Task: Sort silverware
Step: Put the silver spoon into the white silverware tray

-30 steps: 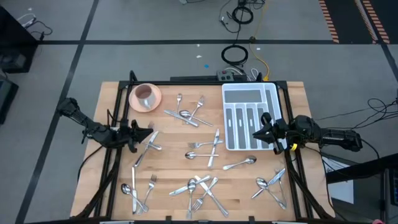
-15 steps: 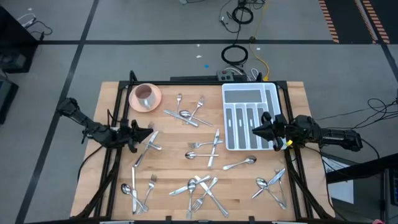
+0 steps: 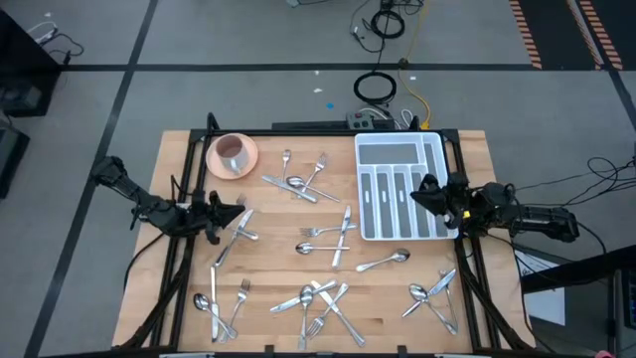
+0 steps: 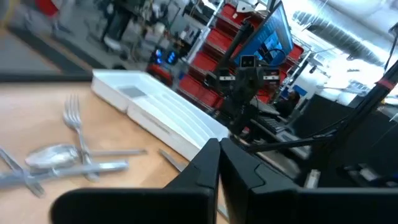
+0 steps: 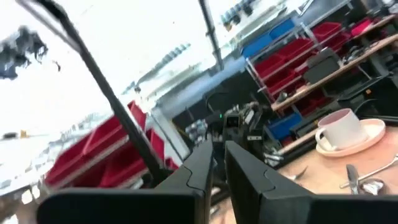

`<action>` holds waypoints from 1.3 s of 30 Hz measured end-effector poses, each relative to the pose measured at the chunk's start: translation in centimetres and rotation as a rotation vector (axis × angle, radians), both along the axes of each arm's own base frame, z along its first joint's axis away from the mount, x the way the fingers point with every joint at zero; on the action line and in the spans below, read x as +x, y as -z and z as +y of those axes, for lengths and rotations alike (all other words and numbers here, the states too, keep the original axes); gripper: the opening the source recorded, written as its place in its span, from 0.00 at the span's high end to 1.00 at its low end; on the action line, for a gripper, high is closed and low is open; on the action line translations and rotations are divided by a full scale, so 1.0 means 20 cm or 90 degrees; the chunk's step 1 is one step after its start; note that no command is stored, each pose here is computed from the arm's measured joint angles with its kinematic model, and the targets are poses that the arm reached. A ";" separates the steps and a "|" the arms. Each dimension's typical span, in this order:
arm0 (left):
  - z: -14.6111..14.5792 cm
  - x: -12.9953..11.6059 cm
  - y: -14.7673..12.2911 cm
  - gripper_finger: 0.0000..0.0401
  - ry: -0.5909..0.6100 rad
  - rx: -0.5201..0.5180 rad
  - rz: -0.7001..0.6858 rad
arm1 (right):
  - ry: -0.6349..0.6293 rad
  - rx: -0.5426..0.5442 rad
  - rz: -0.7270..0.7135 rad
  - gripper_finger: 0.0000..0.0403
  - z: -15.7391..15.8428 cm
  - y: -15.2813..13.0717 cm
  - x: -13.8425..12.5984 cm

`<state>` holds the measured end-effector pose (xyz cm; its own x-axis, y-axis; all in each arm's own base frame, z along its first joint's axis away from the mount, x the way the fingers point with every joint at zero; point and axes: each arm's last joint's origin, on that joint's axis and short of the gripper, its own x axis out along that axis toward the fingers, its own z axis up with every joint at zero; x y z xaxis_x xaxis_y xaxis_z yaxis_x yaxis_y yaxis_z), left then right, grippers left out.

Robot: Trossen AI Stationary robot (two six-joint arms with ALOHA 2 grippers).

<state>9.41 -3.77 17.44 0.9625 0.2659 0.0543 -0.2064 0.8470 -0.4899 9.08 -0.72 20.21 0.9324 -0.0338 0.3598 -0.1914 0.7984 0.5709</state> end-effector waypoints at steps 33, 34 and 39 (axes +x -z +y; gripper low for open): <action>0.08 -0.03 -0.14 0.96 -0.160 -0.116 -0.167 | 0.213 -0.206 -0.102 0.92 -0.01 -0.60 -0.18; 0.08 -0.03 -0.14 0.96 -0.160 -0.115 -0.165 | 0.221 -0.226 -0.092 0.92 -0.01 -0.62 -0.18; 0.09 -0.03 -0.14 0.96 -0.166 -0.113 -0.164 | 0.247 -0.300 -0.049 0.92 -0.01 -0.66 -0.15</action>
<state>8.89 -2.05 20.18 0.8228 0.5256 0.2163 -0.2540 0.6805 -0.6874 6.15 -0.90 33.40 0.8546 -0.1872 0.4844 0.1378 0.9811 0.1360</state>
